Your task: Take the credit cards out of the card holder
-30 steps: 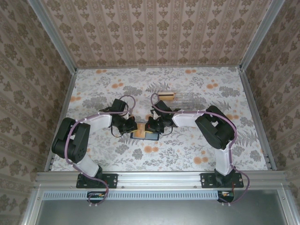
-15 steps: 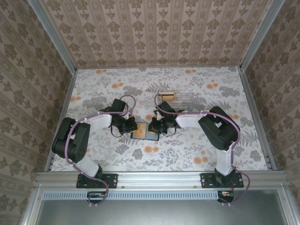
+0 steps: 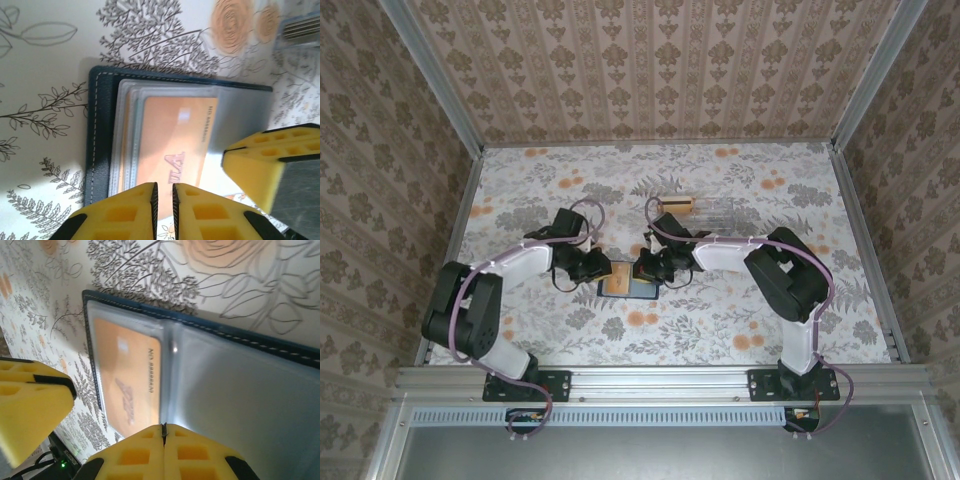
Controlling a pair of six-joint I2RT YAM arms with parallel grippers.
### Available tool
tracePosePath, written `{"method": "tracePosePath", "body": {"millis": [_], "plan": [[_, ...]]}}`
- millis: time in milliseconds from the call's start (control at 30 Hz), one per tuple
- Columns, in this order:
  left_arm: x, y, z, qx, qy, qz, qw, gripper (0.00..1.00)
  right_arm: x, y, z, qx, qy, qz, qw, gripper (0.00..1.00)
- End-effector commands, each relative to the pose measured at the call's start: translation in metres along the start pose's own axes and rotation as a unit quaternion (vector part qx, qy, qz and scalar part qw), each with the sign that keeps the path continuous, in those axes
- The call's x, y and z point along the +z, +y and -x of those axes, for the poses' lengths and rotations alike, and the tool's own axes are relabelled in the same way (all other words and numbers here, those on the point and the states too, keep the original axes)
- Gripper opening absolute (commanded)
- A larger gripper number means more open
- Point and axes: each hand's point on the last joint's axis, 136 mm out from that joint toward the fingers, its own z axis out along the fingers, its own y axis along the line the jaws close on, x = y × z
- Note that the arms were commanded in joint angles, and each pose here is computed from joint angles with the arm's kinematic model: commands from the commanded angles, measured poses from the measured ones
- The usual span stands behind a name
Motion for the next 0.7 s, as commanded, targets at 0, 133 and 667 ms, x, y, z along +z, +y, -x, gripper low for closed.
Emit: {"method": "tracePosePath", "body": {"millis": [0,133,667], "plan": [[-0.007,0.001,0.001,0.001,-0.003,0.006,1.000,0.18,-0.005,0.014,0.000,-0.017,-0.002,0.000,1.000,0.11],[0.004,0.012,-0.006,-0.007,0.012,0.012,1.000,0.10,0.002,0.013,-0.001,-0.018,0.001,-0.005,1.000,0.20],[0.024,0.038,-0.020,-0.022,0.041,0.048,0.998,0.01,0.015,-0.001,-0.004,-0.010,0.011,-0.025,1.000,0.22]]}}
